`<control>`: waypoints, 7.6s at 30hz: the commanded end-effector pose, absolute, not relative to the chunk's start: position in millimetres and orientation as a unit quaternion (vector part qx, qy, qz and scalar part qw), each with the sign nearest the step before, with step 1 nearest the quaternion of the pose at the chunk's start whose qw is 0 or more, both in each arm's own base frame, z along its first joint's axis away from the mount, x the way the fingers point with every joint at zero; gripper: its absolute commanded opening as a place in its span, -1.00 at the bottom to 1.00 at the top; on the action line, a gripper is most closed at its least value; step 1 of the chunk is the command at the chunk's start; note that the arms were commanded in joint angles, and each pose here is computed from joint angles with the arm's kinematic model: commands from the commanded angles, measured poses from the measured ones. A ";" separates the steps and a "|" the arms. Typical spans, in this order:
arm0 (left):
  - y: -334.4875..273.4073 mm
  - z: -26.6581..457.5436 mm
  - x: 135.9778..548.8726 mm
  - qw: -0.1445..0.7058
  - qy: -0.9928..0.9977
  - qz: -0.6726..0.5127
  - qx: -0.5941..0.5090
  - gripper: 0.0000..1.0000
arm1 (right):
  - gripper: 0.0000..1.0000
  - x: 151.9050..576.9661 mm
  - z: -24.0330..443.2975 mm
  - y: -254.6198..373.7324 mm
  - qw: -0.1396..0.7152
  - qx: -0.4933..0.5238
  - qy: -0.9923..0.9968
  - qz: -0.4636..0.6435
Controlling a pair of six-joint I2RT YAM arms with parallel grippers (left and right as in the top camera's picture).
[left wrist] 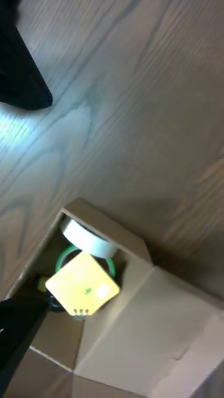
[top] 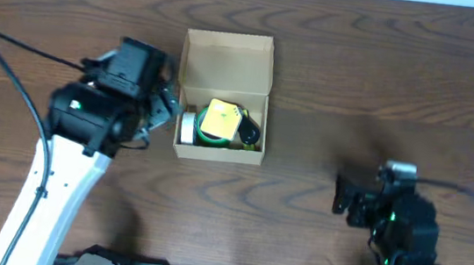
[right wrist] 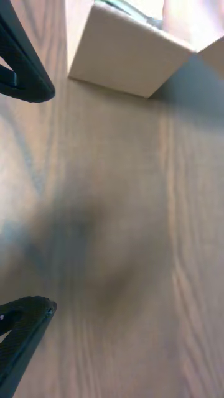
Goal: Pack container
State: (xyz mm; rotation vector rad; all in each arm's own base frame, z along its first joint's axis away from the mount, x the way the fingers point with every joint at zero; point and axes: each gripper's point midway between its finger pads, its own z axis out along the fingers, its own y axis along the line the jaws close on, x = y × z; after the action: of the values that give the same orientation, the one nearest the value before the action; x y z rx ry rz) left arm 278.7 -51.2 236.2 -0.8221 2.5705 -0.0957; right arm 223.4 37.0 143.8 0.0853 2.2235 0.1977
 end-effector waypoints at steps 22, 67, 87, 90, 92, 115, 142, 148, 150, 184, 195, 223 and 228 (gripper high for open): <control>14.8 186.1 392.7 0.218 0.849 -0.113 -0.468 -0.89 | -0.98 395.1 107.8 105.8 0.350 0.105 0.908 0.205; -94.1 64.6 469.2 -0.005 0.814 -0.481 -0.327 -0.89 | -0.98 483.8 56.0 231.9 0.223 0.129 0.856 0.448; -115.0 111.7 453.9 0.006 0.780 -0.601 -0.177 -0.89 | -0.97 490.7 130.2 256.7 0.265 0.017 0.816 0.513; -113.6 116.6 451.1 0.022 0.792 -0.588 -0.165 -0.90 | -0.97 486.8 142.5 255.0 0.274 0.004 0.818 0.506; -110.4 117.1 446.6 0.033 0.809 -0.564 -0.163 -0.90 | -0.97 482.2 146.3 252.1 0.276 -0.003 0.825 0.493; -79.3 160.2 394.6 0.023 0.941 -0.325 -0.089 -0.89 | -0.97 403.1 207.9 267.8 0.281 -0.129 0.847 0.432; -27.3 221.7 410.6 0.106 0.977 -0.162 -0.090 -0.89 | -0.97 283.6 96.0 313.2 0.121 -0.236 0.937 0.225; -24.3 226.9 406.5 0.109 0.978 -0.153 -0.091 -0.89 | -0.97 275.6 52.0 316.8 0.081 -0.244 0.947 0.193; -24.3 229.2 406.0 0.112 0.978 -0.153 -0.091 -0.89 | -0.97 280.8 52.5 316.5 0.093 -0.243 0.947 0.186; 6.7 338.4 214.7 0.239 0.958 -0.073 -0.138 0.90 | 0.99 224.1 228.1 84.2 0.365 -0.149 0.908 0.141; -4.0 260.5 131.0 0.312 0.937 -0.072 -0.143 0.91 | 0.98 199.0 233.9 63.4 0.400 -0.119 0.903 0.106; 21.7 268.3 135.8 0.415 0.901 0.008 -0.127 0.91 | 0.99 199.1 233.8 63.4 0.399 -0.119 0.903 0.106; 22.7 261.7 140.4 0.454 0.885 0.020 -0.104 0.91 | 0.98 199.1 233.8 63.4 0.399 -0.119 0.903 0.106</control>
State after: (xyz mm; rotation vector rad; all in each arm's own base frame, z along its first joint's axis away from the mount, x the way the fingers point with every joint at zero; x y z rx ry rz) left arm 140.0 21.0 268.0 -0.3043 2.1962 0.0126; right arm 198.8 65.3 234.8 -0.3158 2.2796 0.2727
